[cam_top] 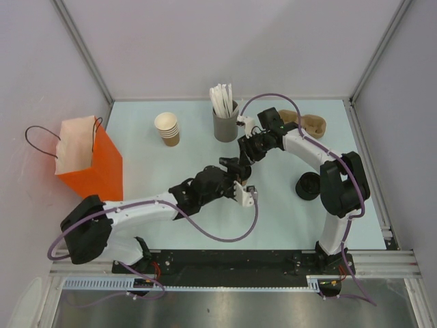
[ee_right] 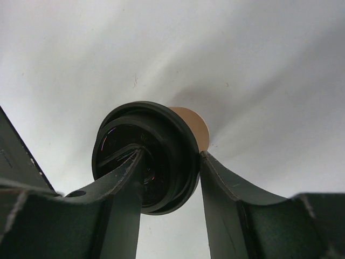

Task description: Pack the takeout coffee

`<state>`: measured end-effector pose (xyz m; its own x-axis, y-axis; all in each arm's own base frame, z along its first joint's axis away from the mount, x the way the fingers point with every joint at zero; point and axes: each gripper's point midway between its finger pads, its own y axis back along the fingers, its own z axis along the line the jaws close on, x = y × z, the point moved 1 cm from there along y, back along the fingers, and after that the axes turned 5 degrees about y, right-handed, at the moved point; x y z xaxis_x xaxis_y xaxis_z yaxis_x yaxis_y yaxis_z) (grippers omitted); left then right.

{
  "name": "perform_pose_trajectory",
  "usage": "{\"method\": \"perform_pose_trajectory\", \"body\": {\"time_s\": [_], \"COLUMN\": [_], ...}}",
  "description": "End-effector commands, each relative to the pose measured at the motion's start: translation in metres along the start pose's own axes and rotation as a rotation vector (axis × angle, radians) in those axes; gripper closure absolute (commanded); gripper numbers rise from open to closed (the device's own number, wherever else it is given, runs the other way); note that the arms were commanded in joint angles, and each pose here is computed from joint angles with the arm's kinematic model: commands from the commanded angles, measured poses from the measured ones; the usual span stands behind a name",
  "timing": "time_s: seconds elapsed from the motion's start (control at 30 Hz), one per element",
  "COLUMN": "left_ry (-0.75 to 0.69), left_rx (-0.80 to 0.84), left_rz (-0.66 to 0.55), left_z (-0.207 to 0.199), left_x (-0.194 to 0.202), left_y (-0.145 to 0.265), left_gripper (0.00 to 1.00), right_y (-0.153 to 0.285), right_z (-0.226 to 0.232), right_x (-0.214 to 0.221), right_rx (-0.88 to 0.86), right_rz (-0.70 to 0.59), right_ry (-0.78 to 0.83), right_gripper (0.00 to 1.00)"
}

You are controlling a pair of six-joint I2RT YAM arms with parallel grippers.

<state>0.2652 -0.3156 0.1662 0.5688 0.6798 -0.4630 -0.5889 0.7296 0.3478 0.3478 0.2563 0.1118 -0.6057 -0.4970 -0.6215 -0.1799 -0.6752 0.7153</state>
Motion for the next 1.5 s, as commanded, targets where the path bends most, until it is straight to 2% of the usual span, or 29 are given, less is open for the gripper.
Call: {"method": "perform_pose_trajectory", "body": {"time_s": [0.0,0.03,0.17,0.33,0.37,0.4,0.43,0.5,0.57,0.63,0.67,0.8,1.1,1.27,1.47], "left_ry": [0.098,0.127,0.204,0.395,0.431,0.496,0.535,0.644,0.747,0.84,0.905,1.048,1.221,1.326,1.381], "left_rx": [0.024,0.011,0.074,0.068,0.075,0.151,0.149,0.181,0.188,0.196,0.189,0.329,0.531,0.56,0.58], "left_rz": [0.067,0.067,0.156,0.23,0.269,0.358,0.365,0.425,0.393,0.287,0.274,0.248,0.249,0.234,0.159], "left_z": [0.043,0.06,0.079,0.113,0.114,0.094,0.106,0.103,0.111,0.119,0.121,0.086,0.031,0.024,0.032], "left_x": [-0.007,-0.013,0.0,0.014,0.02,0.033,0.029,0.039,0.037,0.026,0.03,0.038,0.046,0.056,0.049], "left_y": [0.021,0.025,0.046,0.065,0.068,0.068,0.071,0.077,0.077,0.072,0.072,0.056,0.012,-0.006,-0.019], "left_gripper": [0.19,0.19,0.18,0.11,0.1,0.1,0.1,0.1,0.09,0.07,0.06,0.06,0.07,0.08,0.07], "right_y": [-0.01,-0.01,-0.009,-0.01,-0.01,-0.009,-0.009,-0.007,-0.006,-0.003,-0.002,0.001,0.005,0.012,0.018], "right_z": [-0.037,-0.035,-0.032,-0.03,-0.03,-0.029,-0.03,-0.03,-0.028,-0.027,-0.027,-0.023,-0.017,-0.014,-0.007], "right_x": [0.059,0.059,0.061,0.063,0.063,0.062,0.063,0.06,0.06,0.057,0.055,0.053,0.043,0.039,0.032], "right_rx": [0.133,0.123,0.1,0.075,0.075,0.074,0.076,0.077,0.074,0.073,0.074,0.062,0.052,0.035,0.003], "right_rz": [0.196,0.196,0.2,0.204,0.204,0.204,0.204,0.197,0.194,0.184,0.179,0.167,0.137,0.114,0.081], "right_ry": [-0.011,-0.009,-0.002,0.02,0.021,0.026,0.023,0.023,0.02,0.024,0.027,0.027,0.05,0.05,0.061], "right_gripper": [0.53,0.53,0.53,0.53,0.53,0.53,0.53,0.53,0.52,0.52,0.52,0.51,0.47,0.45,0.42]}}
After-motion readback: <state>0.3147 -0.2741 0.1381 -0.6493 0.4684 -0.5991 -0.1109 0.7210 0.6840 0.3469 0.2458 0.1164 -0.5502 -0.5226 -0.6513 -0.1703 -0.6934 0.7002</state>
